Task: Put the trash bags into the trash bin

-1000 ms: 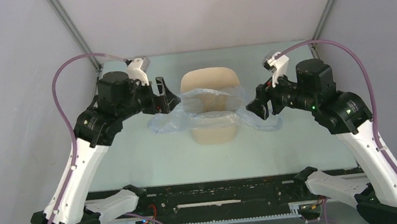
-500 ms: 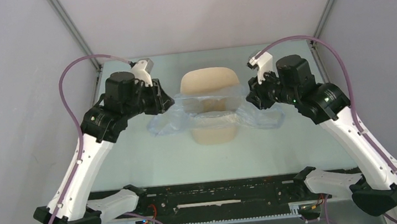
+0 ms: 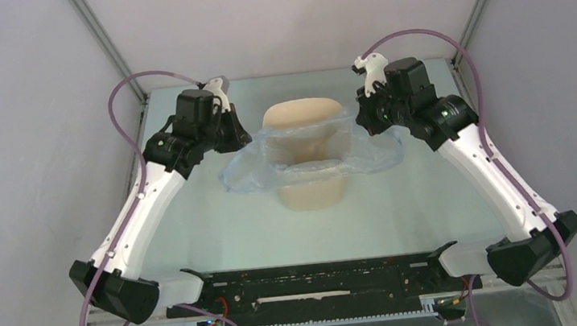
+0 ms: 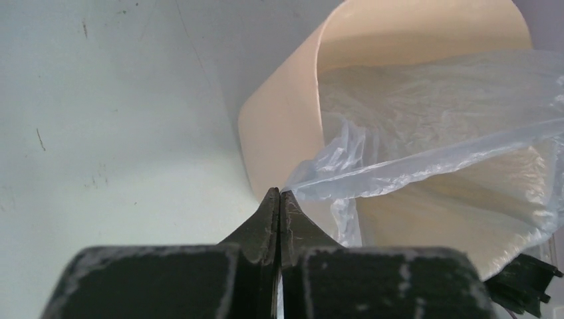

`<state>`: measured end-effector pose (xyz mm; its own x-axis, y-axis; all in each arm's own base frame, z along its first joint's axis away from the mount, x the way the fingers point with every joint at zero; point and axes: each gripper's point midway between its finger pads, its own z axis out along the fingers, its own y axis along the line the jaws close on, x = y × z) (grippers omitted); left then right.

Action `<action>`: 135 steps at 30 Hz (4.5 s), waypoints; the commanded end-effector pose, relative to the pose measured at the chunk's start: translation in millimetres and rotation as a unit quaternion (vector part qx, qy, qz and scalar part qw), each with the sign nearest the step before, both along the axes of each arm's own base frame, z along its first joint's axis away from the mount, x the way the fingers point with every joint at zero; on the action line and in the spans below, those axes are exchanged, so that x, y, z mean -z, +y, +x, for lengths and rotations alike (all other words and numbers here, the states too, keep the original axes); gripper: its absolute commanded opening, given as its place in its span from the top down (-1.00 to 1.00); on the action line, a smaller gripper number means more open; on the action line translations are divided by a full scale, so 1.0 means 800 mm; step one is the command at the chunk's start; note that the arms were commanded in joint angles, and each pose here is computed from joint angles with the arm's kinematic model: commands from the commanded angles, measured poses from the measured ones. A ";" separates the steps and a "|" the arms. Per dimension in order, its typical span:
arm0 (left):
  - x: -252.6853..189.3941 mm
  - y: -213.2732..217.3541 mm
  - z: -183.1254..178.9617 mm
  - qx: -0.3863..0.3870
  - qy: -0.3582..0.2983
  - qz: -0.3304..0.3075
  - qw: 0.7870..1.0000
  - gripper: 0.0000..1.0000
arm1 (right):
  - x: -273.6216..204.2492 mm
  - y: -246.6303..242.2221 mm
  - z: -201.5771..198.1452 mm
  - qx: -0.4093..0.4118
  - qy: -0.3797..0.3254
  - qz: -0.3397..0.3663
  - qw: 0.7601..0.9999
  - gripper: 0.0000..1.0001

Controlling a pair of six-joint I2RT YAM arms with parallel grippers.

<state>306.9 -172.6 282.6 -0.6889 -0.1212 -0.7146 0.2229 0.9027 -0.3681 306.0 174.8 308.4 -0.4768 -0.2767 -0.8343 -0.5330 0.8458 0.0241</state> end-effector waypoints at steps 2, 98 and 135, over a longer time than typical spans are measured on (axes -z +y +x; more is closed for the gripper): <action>-0.052 0.006 0.037 -0.042 -0.080 -0.020 0.996 1.00 | -0.019 0.002 0.031 0.025 0.008 0.052 0.998 1.00; 0.261 -0.036 -0.001 -0.114 0.286 -0.135 0.942 0.69 | 0.267 0.008 0.035 0.117 0.401 0.187 0.889 0.30; 0.257 -0.070 -0.037 -0.096 0.289 -0.157 0.939 0.47 | 0.228 -0.029 -0.002 0.149 0.352 0.150 0.912 -0.40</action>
<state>276.3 -217.3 71.3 -0.8922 -0.4292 -0.1403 -0.2636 0.7473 -0.6099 306.0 142.7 134.4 -0.9367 0.1470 -0.3178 -0.0325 0.8671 0.4971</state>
